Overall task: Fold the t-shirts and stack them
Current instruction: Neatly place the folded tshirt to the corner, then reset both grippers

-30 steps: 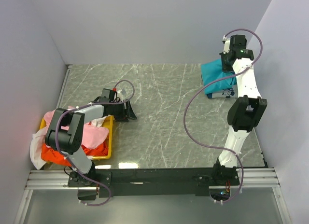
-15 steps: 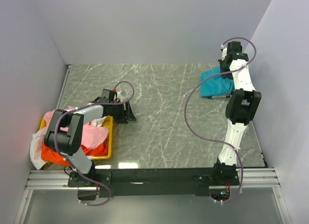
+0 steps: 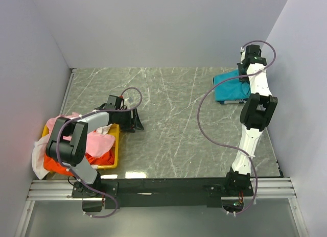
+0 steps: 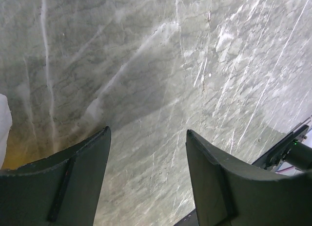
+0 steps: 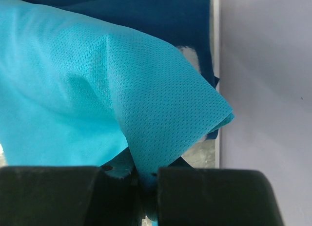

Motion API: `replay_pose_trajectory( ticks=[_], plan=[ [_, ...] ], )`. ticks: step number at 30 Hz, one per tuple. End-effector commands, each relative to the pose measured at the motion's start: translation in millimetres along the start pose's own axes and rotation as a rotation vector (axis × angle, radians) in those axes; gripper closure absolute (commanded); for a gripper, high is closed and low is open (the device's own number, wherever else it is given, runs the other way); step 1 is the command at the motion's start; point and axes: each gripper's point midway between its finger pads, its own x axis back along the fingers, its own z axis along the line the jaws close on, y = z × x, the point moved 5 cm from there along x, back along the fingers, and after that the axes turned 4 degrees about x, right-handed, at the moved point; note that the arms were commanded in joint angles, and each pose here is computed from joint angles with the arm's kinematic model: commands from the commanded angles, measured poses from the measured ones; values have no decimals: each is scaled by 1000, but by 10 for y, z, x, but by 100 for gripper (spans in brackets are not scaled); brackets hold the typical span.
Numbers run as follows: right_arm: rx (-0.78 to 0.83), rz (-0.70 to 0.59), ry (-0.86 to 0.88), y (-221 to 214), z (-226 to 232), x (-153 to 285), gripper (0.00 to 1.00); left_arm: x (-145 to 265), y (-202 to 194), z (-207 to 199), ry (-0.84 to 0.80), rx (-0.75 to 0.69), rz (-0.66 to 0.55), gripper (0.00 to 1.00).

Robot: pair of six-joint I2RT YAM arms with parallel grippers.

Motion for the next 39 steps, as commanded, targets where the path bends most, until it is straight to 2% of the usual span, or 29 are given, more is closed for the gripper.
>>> replay_pose_trajectory(
  ticks=[1, 7, 17, 20, 22, 23, 24, 29, 32, 34, 35, 36, 37, 38, 39],
  plan=[
    [-50, -88, -56, 198, -250, 81, 100, 70, -5, -53, 5, -16, -16, 31],
    [-75, -78, -50, 127, -387, 4, 100, 54, 16, -121, 10, -30, -9, 31],
    [-94, -82, 22, 98, -333, -175, 98, 2, 7, -229, 16, -57, 10, 31],
    [-116, -79, 13, 97, -335, -198, 87, 9, 0, -239, 23, -64, 7, 31],
    [-138, -78, -32, 103, -382, -187, 62, 29, 11, -253, 28, -67, -8, 31],
    [-150, -87, -46, 124, -405, -136, 36, 38, 16, -255, 29, -68, -15, 31],
    [-155, -90, -56, 123, -417, -123, 17, 47, 27, -264, 28, -68, -23, 30],
    [-204, -153, -129, 220, -534, 194, 14, 145, 118, -353, 19, -83, -88, 30],
    [-217, -168, -187, 109, -516, 385, 13, 215, 182, -411, 17, -93, -129, 29],
    [-237, -261, -234, 195, -574, 696, 13, 289, 251, -468, 13, -101, -170, 29],
    [-245, -241, -251, 86, -532, 683, 13, 310, 271, -483, 14, -102, -181, 29],
    [-269, -307, -265, 154, -571, 916, 12, 367, 328, -521, 17, -109, -217, 29],
    [-277, -291, -258, 96, -528, 847, 12, 395, 340, -533, 18, -112, -230, 29],
    [-313, -341, -254, 128, -542, 1075, 12, 430, 373, -556, 19, -116, -251, 29],
    [-319, -346, -223, 72, -469, 1085, 12, 482, 412, -585, 20, -120, -283, 29]
  ],
)
